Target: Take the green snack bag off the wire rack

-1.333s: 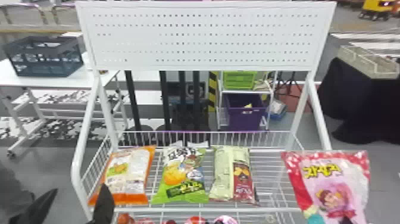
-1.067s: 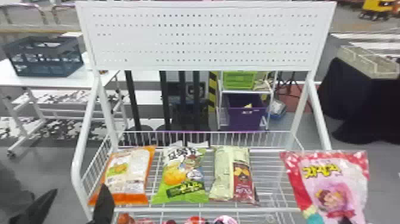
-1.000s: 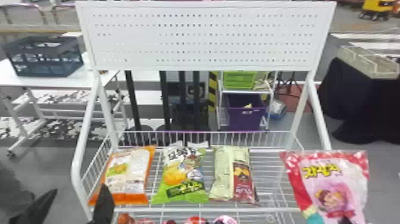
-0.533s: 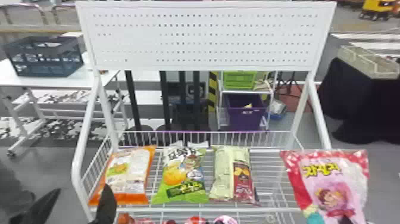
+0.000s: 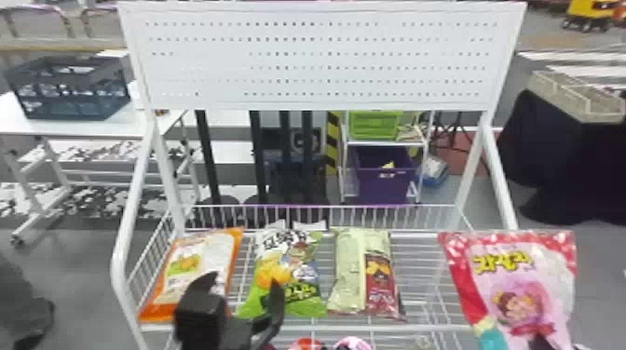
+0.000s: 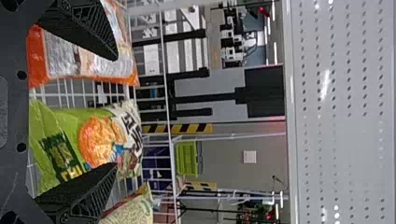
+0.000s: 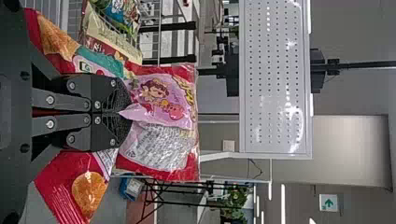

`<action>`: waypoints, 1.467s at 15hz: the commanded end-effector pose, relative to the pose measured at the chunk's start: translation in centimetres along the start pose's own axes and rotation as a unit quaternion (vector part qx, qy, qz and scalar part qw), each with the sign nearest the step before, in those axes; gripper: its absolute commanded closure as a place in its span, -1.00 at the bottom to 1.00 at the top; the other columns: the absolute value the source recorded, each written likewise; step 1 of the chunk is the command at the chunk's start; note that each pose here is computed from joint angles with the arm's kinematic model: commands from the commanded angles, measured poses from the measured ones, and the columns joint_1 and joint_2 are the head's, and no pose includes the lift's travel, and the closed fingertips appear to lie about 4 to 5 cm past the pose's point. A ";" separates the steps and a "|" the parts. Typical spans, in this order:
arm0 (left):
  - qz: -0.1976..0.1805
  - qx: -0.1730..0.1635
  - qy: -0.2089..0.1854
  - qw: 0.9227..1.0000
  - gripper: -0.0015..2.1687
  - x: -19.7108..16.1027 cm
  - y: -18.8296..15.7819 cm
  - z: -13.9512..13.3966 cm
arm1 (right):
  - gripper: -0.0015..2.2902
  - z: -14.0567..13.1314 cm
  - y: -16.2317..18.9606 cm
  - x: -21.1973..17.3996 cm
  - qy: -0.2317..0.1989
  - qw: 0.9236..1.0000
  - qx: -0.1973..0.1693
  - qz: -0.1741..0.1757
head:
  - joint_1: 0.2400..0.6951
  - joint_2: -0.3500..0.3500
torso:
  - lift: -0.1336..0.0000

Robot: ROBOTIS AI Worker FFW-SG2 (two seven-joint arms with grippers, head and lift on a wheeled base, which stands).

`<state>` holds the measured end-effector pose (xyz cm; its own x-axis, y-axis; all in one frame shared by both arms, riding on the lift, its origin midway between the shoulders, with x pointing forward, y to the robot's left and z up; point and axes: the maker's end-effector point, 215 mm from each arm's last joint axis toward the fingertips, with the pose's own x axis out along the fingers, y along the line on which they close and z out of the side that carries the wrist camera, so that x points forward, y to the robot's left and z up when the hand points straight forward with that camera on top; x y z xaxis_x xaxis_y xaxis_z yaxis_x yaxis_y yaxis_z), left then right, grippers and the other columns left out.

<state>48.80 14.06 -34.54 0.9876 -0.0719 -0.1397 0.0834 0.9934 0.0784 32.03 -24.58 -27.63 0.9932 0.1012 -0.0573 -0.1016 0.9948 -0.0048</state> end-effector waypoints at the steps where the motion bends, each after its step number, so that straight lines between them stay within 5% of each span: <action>1: -0.020 0.011 0.009 1.000 -0.92 4.3 -3.0 -0.2 | 0.90 0.0 0.3 0.0 0.000 1.000 0.001 0.002 | 0.14 0.00 | 1.00; 10: -0.022 0.023 0.122 0.992 -0.91 12.3 -2.3 -7.1 | 0.90 0.0 0.5 0.3 -0.003 1.000 0.000 0.006 | 0.14 0.00 | 1.00; 13: -0.042 0.025 0.140 0.989 -0.54 12.0 -3.0 -8.0 | 0.90 0.0 0.5 0.4 -0.003 1.000 0.000 0.005 | 0.14 0.00 | 1.00; 14: -0.046 0.027 0.144 0.988 -0.27 11.9 -3.2 -8.3 | 0.90 0.0 0.5 0.4 -0.003 1.000 0.000 0.005 | 0.14 0.00 | 1.00; 16: -0.049 0.024 0.139 0.989 0.65 11.7 -3.4 -7.7 | 0.90 0.1 0.5 0.4 -0.004 1.000 0.001 0.005 | 0.14 0.00 | 1.00; 22: -0.078 0.015 0.112 0.991 0.75 9.9 -4.4 -5.1 | 0.90 0.3 0.5 0.3 -0.005 1.000 0.000 0.005 | 0.14 0.00 | 1.00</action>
<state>58.00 9.41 -42.03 0.9050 -0.1920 -0.3798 0.2368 0.9687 0.0747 32.29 -24.05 -27.41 0.9926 0.1112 -0.0484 -0.1115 0.9938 -0.0037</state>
